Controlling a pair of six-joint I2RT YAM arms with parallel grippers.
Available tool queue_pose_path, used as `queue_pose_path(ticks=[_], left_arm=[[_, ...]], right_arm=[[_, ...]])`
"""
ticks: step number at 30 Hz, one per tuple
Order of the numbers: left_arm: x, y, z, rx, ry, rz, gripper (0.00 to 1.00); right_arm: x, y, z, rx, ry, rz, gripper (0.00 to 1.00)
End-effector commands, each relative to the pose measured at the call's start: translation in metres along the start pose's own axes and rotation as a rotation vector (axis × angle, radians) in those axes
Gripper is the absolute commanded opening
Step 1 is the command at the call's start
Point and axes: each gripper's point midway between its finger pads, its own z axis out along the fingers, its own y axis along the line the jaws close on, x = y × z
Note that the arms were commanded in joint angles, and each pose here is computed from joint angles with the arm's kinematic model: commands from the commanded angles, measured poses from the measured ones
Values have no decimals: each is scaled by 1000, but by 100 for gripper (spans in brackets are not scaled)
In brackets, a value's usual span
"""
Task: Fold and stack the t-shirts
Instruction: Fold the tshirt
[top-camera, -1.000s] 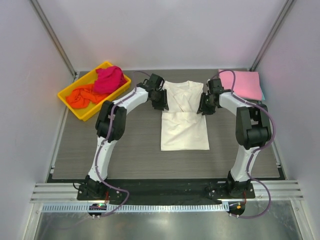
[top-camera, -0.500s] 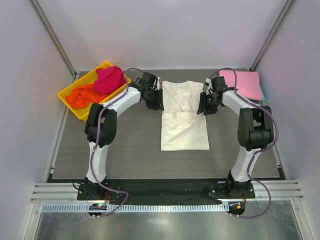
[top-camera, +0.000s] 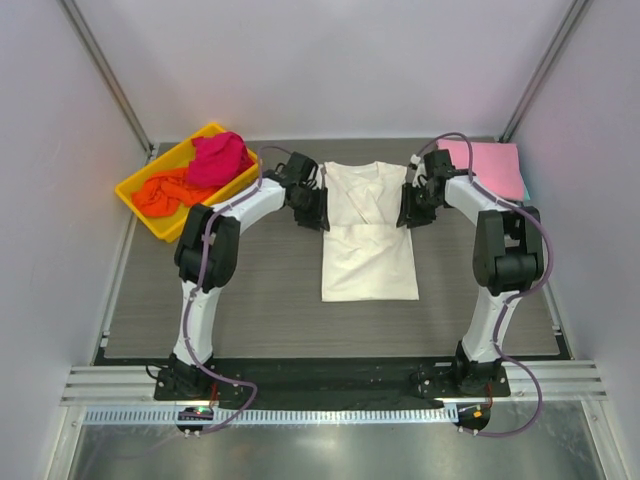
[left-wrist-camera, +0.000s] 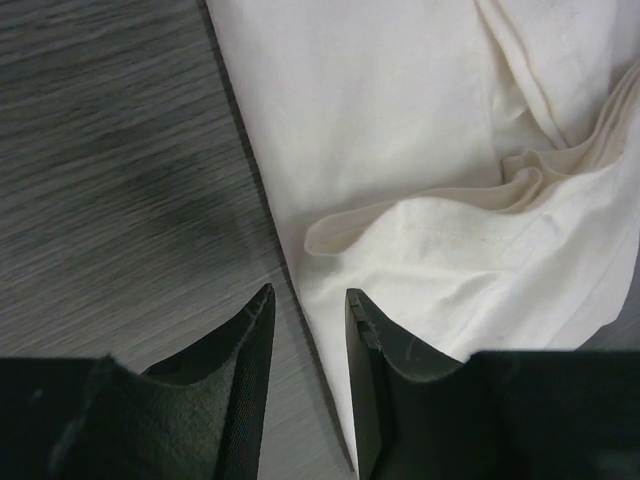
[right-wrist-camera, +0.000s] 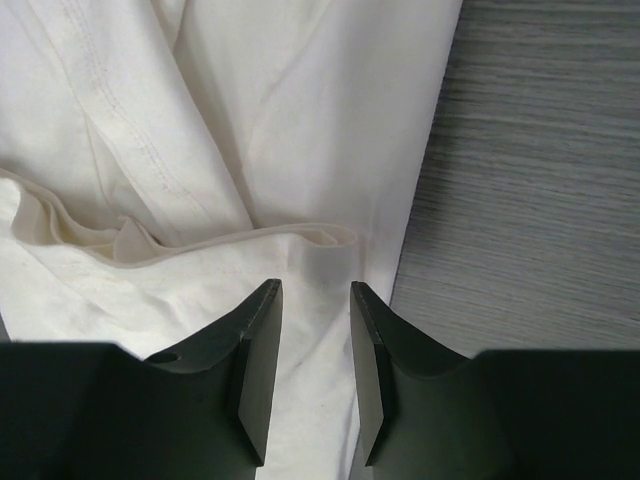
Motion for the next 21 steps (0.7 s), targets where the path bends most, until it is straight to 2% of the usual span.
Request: queue_pose_path(ticks=[1, 5, 7, 8, 10, 11, 16, 21], left_arm=[[-3, -3, 9, 25, -1, 33, 35], [-4, -1, 15, 22, 0, 36, 34], [-8, -1, 18, 21, -8, 37, 29], [-9, -2, 19, 26, -8, 39, 25], [-13, -6, 18, 35, -16, 35, 9], [-15, -7, 16, 34, -23, 26, 2], [-31, -6, 7, -7, -110, -20, 0], [-28, 9, 21, -48, -104, -61, 0]], right_arm=[[-13, 2, -1, -13, -13, -25, 40], [-11, -4, 7, 2, 9, -29, 40], [-11, -5, 9, 7, 10, -36, 35], [-14, -7, 8, 12, 3, -37, 24], [-17, -4, 7, 8, -5, -40, 6], [-20, -5, 5, 10, -16, -39, 1], [-31, -9, -13, 64, -78, -43, 1], [-28, -25, -6, 136, -76, -26, 1]])
